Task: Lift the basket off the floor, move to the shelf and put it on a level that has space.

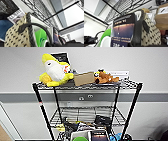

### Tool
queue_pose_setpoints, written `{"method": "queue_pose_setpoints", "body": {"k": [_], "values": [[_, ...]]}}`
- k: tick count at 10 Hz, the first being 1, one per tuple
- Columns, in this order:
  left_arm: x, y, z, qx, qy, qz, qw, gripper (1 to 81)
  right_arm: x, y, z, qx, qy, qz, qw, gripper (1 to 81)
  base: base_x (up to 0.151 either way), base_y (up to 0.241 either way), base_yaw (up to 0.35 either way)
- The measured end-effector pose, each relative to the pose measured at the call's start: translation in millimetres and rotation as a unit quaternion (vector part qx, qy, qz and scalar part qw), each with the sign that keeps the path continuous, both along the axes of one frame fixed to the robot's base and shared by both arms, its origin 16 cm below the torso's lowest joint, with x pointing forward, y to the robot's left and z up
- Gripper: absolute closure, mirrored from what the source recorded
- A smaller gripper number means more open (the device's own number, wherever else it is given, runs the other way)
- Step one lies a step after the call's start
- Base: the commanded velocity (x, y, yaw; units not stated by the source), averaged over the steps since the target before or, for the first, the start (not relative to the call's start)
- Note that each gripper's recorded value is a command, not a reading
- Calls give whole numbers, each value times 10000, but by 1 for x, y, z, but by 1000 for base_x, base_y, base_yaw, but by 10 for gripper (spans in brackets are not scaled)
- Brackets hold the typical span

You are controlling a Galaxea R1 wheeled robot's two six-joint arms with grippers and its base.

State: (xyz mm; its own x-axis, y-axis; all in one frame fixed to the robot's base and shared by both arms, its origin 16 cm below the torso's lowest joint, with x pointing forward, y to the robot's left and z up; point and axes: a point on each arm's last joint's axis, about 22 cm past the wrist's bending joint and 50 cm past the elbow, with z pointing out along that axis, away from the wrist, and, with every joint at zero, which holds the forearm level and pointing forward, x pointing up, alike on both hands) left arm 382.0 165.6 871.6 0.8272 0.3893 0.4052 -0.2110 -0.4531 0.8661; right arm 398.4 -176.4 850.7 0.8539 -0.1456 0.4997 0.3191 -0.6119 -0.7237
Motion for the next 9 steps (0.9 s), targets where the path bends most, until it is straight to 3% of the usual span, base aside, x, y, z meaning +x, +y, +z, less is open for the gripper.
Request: {"method": "queue_pose_setpoints", "body": {"k": [4,9], "values": [[-6,-3,16,-69,-49,-91,9999,811,-2,-1,12,25,-11,19,10000,811,0,0,0],[7,-8,90,-254,-613,-296,9974,811,11,1,51,177,-200,31,9996,811,0,0,0]]}}
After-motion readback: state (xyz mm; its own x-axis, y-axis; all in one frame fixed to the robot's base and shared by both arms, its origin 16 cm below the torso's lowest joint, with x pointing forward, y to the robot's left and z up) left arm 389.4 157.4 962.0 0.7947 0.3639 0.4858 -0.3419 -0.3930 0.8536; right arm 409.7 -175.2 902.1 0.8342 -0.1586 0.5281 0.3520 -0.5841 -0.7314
